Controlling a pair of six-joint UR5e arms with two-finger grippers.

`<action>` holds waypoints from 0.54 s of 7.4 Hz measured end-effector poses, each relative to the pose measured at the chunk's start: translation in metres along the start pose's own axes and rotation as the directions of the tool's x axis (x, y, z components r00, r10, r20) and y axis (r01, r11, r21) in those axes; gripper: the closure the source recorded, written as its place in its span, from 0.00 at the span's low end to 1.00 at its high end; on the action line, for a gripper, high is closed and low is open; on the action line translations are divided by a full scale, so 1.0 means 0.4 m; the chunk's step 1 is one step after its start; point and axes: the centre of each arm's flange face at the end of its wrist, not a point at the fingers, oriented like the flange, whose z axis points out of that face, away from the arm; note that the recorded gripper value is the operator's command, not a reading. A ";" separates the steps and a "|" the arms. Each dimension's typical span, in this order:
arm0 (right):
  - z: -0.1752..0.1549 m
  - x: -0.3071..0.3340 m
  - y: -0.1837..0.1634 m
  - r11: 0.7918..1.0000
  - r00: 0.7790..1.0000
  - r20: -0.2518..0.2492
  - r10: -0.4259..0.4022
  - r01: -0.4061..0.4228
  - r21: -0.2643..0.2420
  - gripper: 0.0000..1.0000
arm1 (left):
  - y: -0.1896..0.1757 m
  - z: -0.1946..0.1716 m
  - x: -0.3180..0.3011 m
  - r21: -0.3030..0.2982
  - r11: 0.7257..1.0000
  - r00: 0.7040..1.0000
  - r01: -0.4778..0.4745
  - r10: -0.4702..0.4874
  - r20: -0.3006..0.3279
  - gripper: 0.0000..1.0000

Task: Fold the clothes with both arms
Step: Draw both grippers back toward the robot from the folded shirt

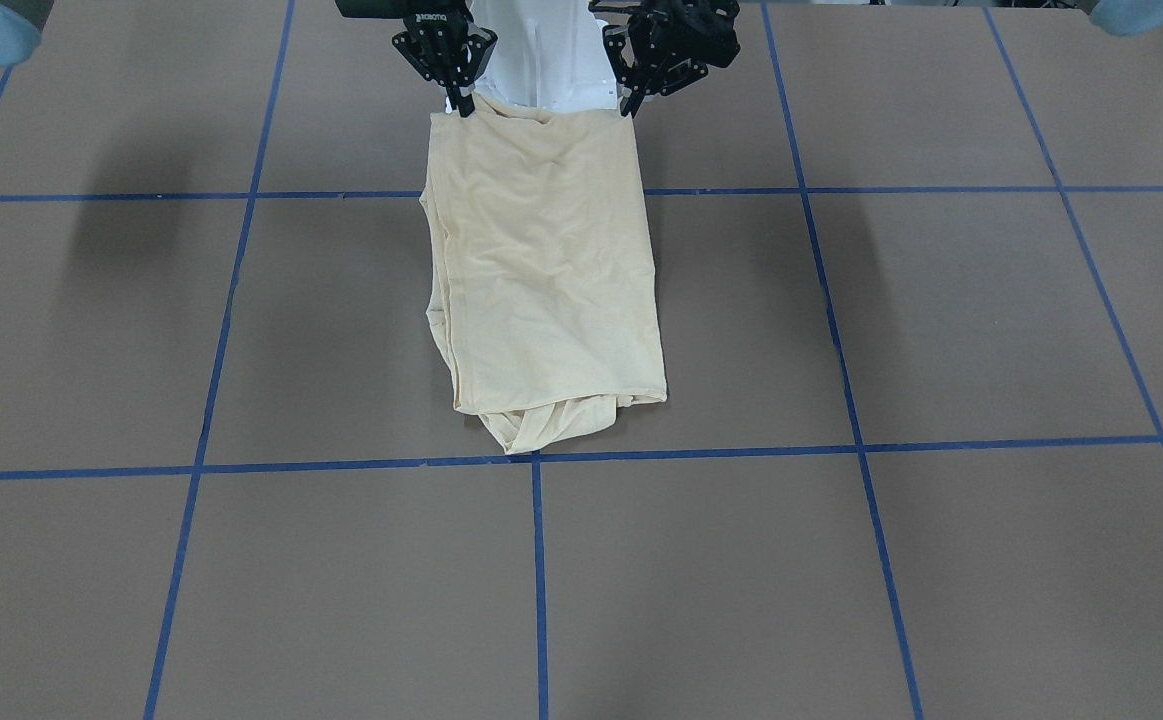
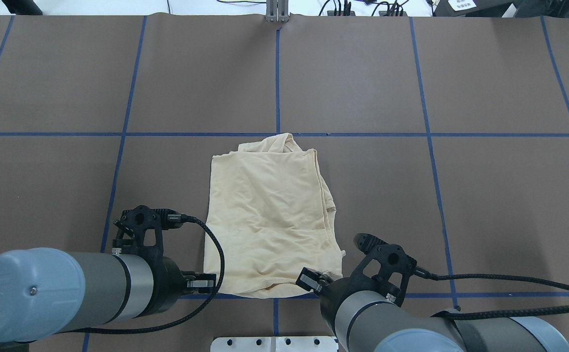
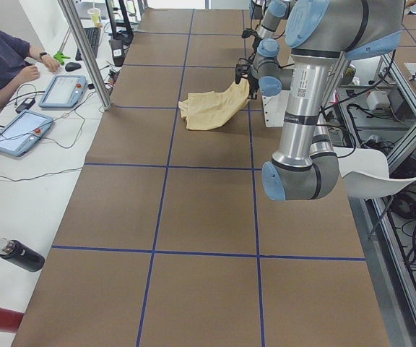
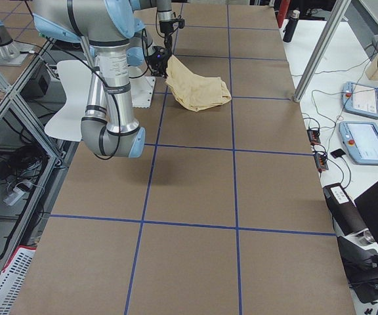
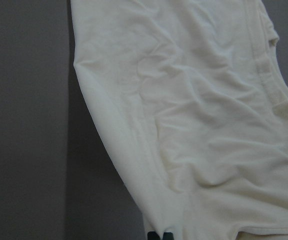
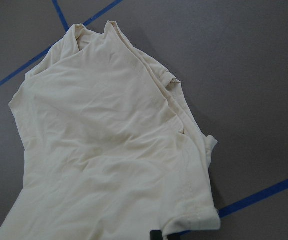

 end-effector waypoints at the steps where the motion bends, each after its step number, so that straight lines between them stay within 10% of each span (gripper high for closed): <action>1: -0.006 0.001 0.000 1.000 1.000 -0.001 -0.001 0.001 -0.002 1.00 | 0.003 -0.004 0.000 -0.006 1.000 1.000 0.000 0.000 0.004 1.00; 4: 0.049 -0.012 0.001 0.999 1.000 -0.025 -0.019 0.019 0.029 1.00 | -0.001 0.055 0.002 -0.012 1.000 0.999 -0.003 0.004 0.041 1.00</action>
